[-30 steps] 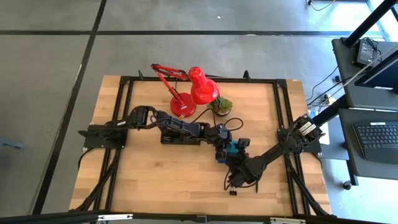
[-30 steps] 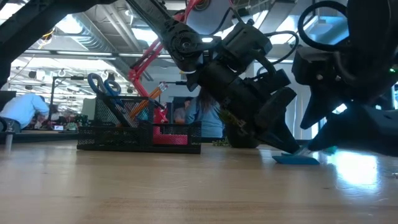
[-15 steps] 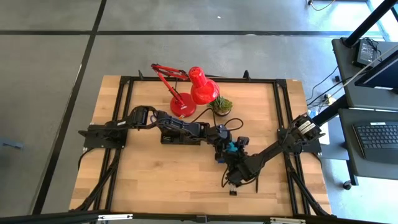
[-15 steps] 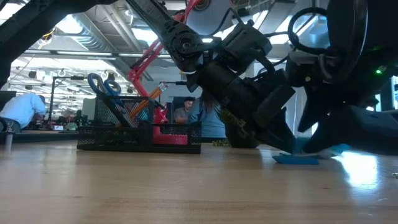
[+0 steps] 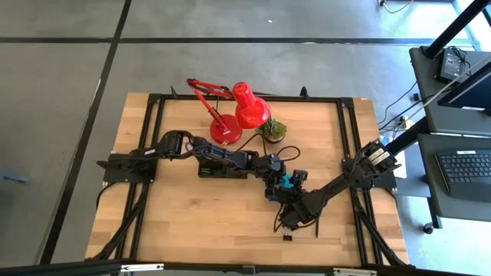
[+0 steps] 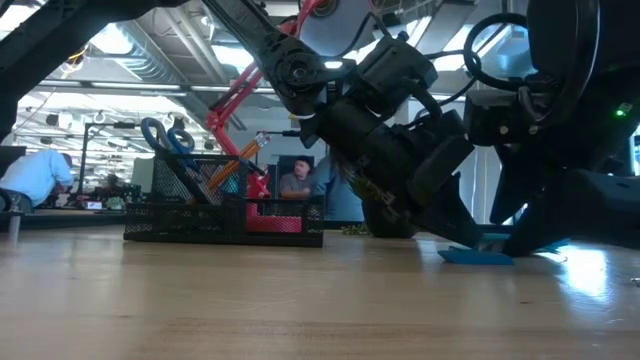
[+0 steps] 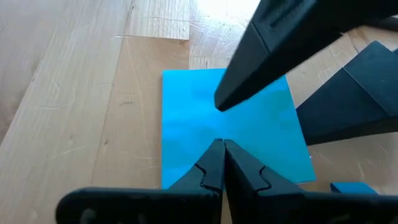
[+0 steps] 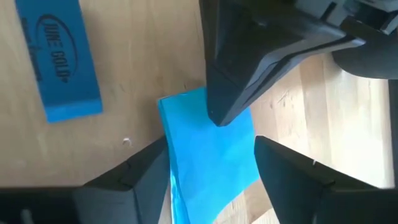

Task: Pick and place office supplies into organizer
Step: Put the blue sticky notes into the black desk organizer

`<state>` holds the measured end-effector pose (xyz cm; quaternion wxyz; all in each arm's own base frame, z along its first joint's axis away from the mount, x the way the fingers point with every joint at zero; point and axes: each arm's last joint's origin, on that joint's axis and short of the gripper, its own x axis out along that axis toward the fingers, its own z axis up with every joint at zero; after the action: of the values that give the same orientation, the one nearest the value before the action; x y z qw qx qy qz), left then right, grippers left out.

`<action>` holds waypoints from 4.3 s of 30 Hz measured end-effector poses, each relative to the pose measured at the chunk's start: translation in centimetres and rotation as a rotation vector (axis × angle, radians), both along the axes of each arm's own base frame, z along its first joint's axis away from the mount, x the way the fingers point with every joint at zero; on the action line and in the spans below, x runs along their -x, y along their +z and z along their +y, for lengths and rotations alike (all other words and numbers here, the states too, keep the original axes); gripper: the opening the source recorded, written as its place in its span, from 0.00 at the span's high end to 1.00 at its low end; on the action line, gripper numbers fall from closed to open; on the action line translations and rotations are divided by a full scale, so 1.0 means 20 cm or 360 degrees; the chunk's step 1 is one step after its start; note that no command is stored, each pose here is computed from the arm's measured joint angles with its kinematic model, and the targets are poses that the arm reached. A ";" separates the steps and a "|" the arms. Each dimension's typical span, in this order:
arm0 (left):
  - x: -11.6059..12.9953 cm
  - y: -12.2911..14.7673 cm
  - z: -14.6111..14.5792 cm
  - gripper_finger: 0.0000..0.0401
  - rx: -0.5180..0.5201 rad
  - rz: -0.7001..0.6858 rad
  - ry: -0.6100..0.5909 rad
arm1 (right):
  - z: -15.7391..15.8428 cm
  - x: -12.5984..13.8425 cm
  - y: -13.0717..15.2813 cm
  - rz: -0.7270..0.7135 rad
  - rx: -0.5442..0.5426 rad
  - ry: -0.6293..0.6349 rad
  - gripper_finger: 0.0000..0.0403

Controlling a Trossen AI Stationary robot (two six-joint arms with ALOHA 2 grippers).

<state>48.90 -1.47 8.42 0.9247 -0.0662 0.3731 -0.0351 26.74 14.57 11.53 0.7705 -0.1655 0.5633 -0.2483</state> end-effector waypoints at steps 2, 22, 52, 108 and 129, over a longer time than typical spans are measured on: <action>0.00 0.00 0.00 0.99 0.0001 0.0001 0.0001 | 0.00 0.00 0.00 0.0004 -0.0009 0.0009 0.46; 0.00 0.00 0.01 0.99 0.0025 0.0005 0.0025 | 0.00 0.02 -0.06 0.0060 -0.0109 0.0122 0.83; 0.13 0.28 -0.15 0.70 -0.0276 0.0193 -0.0092 | -0.01 0.03 -0.01 0.0229 -0.0035 0.0057 0.99; 1.42 0.66 -0.35 0.71 -0.0543 -0.0263 0.0597 | -0.31 -0.71 0.53 -0.0668 -0.0048 0.0373 0.97; 1.42 0.66 -0.35 0.71 -0.0542 -0.0255 0.0592 | -0.43 -0.79 0.36 -0.0556 -0.0127 0.0333 0.97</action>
<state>20.54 -8.55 21.62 0.9397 0.0258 0.2807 0.1936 42.45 5.92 18.76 0.8841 -0.1470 0.4101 -0.1693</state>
